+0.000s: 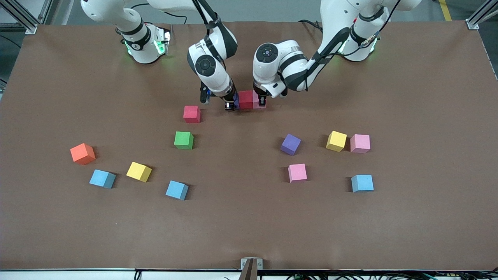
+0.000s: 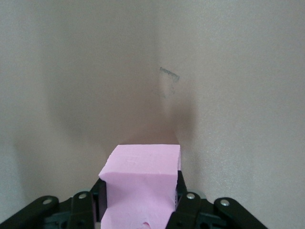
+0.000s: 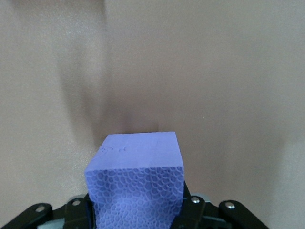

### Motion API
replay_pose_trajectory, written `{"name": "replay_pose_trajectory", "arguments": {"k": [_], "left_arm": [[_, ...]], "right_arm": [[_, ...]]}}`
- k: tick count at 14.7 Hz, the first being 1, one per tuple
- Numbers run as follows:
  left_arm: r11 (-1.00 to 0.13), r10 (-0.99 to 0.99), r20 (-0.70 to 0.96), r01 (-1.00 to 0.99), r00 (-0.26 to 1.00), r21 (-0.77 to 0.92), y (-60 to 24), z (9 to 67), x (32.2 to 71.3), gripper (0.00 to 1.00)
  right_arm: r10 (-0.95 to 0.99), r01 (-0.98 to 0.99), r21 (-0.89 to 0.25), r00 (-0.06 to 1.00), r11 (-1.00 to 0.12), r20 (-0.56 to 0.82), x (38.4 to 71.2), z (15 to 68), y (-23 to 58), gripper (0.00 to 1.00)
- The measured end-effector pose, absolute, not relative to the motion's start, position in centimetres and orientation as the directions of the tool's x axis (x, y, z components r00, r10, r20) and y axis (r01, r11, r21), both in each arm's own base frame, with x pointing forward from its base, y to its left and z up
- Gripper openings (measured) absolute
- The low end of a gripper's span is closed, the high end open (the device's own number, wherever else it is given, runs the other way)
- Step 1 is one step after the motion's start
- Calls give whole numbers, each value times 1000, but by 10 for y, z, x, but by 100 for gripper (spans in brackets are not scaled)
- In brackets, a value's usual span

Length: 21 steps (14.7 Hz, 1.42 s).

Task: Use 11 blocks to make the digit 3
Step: 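Lower the purple cube beside the red cube with the right gripper, then open both grippers and lift them away from the cube row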

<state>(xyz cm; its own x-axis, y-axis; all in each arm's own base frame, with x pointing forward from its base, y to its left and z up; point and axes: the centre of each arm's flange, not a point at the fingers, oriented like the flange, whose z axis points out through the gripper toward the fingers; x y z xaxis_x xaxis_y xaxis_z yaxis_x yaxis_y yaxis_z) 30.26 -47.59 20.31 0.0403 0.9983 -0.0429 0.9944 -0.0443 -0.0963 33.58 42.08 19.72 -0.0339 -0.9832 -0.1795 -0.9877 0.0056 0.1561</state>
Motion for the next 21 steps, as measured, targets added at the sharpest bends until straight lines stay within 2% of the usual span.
{"name": "replay_pose_trajectory", "arguments": {"k": [4, 5, 9, 10, 21], "left_arm": [[-44, 998, -43, 994, 40, -96, -476, 203, 303, 56], [-45, 998, -42, 994, 41, -98, -476, 202, 302, 60], [-43, 998, -43, 993, 38, -107, -477, 198, 303, 97], [-42, 998, -44, 993, 38, -108, -478, 198, 303, 100], [-47, 998, -50, 994, 42, -103, -483, 202, 303, 100]], "right_arm": [[-983, -988, 157, -35, 6, -180, 336, 197, 421, 59], [-983, -988, 157, -36, 7, -180, 336, 197, 421, 59], [-982, -987, 160, -39, 9, -183, 334, 197, 422, 59], [-982, -987, 161, -39, 9, -183, 333, 197, 423, 59], [-978, -993, 117, -55, 32, -201, 326, 196, 425, 59]]}}
